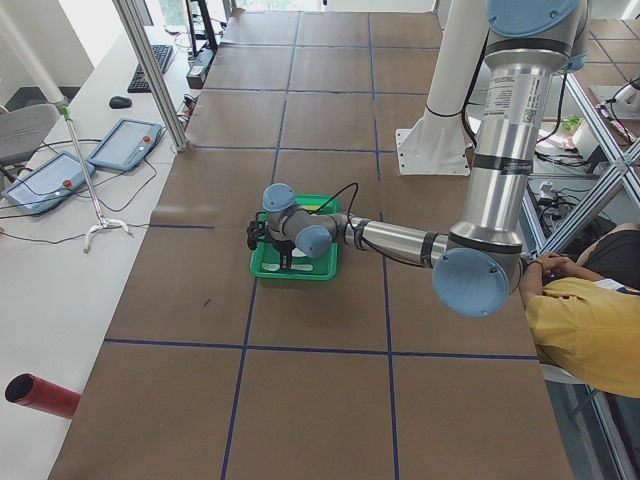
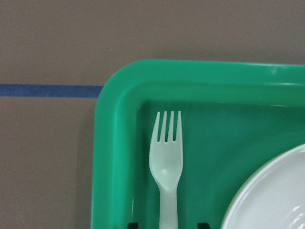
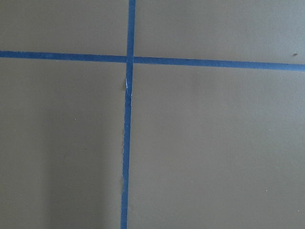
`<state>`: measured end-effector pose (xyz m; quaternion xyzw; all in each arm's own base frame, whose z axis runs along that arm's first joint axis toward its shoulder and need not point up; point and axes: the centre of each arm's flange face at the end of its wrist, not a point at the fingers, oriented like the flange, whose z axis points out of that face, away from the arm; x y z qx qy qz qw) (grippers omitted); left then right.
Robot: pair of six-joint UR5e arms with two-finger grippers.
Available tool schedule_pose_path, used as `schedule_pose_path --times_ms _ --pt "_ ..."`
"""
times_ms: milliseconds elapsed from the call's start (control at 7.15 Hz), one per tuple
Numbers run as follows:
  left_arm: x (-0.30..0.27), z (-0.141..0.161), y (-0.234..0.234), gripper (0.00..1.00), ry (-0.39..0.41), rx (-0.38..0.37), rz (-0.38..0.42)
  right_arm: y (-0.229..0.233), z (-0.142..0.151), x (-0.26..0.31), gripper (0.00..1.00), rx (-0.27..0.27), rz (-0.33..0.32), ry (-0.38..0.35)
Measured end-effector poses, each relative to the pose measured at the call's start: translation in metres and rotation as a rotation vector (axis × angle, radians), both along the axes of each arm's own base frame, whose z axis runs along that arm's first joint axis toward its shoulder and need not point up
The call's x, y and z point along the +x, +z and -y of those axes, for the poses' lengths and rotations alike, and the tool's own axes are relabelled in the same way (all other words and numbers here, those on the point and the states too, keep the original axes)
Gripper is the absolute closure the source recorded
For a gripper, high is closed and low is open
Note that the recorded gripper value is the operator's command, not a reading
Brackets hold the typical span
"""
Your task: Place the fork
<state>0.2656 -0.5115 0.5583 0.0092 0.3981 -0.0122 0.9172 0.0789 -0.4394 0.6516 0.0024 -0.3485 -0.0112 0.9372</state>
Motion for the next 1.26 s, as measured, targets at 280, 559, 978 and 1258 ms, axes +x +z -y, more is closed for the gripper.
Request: schedule_pose_path --times_ms 280,559,978,1258 --pt "-0.011 0.002 -0.024 0.41 -0.016 0.027 -0.027 0.000 0.000 0.000 0.00 0.000 0.000 0.000" --pt "-0.045 0.007 -0.051 0.00 -0.058 0.041 -0.062 0.000 0.000 0.000 0.00 0.000 0.000 0.000" --pt "-0.124 0.004 -0.037 0.00 -0.067 0.134 -0.035 0.000 0.000 0.000 0.00 0.001 0.000 -0.001" --pt "-0.199 -0.002 0.002 0.00 -0.033 0.223 0.033 0.000 0.000 0.000 0.00 0.000 0.000 0.000"
